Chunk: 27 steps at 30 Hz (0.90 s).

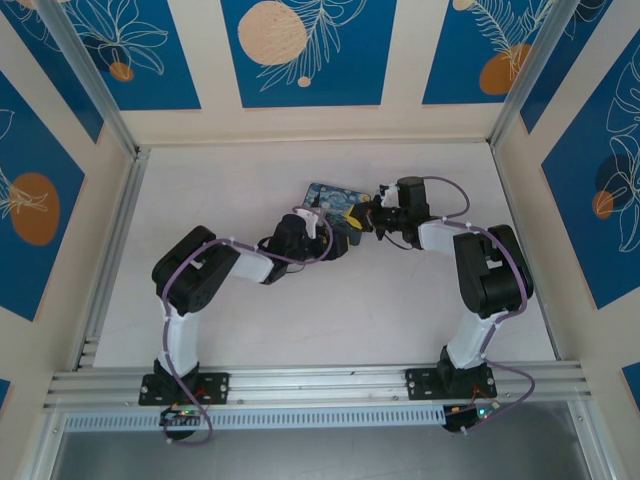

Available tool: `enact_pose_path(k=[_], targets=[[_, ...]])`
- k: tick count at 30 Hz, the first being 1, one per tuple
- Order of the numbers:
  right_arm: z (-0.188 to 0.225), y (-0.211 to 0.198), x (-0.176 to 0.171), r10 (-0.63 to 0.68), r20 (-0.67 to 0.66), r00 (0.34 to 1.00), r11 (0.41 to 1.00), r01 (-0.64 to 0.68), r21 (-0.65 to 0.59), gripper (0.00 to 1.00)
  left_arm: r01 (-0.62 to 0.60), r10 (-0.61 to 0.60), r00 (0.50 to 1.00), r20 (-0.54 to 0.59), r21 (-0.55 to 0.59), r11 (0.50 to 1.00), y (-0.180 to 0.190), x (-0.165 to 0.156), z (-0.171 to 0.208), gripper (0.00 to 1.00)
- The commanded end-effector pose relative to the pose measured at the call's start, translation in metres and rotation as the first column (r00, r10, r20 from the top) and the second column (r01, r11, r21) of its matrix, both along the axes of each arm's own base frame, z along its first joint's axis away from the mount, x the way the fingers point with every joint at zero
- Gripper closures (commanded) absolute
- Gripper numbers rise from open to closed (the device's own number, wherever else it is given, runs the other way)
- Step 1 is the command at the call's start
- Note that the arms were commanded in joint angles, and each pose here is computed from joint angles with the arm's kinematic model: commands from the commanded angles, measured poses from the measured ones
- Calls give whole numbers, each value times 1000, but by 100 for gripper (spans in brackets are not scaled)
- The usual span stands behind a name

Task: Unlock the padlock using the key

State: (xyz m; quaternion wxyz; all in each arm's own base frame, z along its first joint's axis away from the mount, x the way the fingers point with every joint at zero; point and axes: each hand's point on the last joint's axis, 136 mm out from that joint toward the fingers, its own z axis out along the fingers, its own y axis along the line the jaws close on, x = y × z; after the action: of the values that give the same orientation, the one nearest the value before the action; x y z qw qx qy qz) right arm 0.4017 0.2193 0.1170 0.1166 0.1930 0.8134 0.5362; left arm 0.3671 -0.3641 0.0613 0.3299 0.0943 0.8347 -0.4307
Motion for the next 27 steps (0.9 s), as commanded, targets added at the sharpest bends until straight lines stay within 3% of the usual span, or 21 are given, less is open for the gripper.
enact_pose_path(k=[1,18,27], targets=[[-1,1,1,19,1,1000,1000,-19,3,100,13,-14,1000,-4,-57,998,-5,-1,7,22],[1,1,0,20,5,1000,1000,-20,6,100,-66,54,996,-67,-188,980,-2,0,7,26],[0,1,1,22,2,1000,1000,-22,6,100,-86,77,996,-52,-194,977,7,-4,17,27]])
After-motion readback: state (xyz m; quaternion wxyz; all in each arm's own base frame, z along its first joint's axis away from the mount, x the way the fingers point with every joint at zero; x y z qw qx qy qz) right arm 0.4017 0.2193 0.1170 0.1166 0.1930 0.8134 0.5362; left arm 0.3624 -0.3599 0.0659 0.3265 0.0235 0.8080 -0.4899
